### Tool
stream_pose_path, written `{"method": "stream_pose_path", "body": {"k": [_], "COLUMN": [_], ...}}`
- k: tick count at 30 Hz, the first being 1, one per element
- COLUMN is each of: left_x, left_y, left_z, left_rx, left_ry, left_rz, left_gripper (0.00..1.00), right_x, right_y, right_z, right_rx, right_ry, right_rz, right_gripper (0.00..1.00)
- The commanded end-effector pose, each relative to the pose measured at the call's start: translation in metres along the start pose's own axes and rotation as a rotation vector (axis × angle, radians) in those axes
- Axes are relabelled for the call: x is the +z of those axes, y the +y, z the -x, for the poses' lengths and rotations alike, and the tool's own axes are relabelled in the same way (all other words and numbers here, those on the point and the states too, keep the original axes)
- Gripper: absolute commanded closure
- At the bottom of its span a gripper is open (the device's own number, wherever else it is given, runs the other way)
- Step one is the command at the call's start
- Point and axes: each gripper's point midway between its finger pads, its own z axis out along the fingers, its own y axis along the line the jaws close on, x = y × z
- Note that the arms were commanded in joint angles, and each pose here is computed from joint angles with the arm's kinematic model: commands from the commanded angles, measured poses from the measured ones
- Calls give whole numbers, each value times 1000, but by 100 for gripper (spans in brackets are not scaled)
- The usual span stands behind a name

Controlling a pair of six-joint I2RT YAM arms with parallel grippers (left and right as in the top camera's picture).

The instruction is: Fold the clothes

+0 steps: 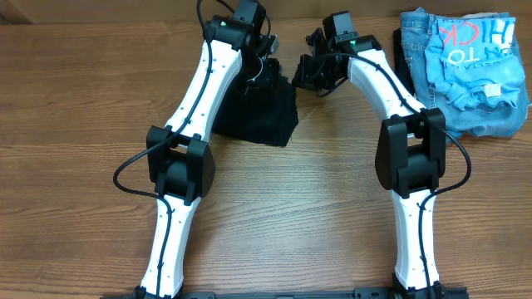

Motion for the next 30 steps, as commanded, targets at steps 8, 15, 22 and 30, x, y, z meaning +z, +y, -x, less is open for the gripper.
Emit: {"method": "stream_pose_path", "body": {"k": [8,15,22,30], "left_x": [-66,-76,-39,-36], "left_y": [50,132,137,132], "left_z": [53,29,18,25], "left_rx": [0,14,7,26], "left_ry": [-220,-163,-110,-135], "left_rz": [-139,-37,-48,-47], "left_gripper": [43,51,52,52], "right_x": [-102,-33,-1,12], "right_y": [110,150,91,53], "right_z": [10,-51,-98,-115], "right_rx": [-329,-412,-250,-167], "right_ry": [-132,13,253,320], "right_rz": [242,196,81,53], "right_gripper": [96,95,95,95]}}
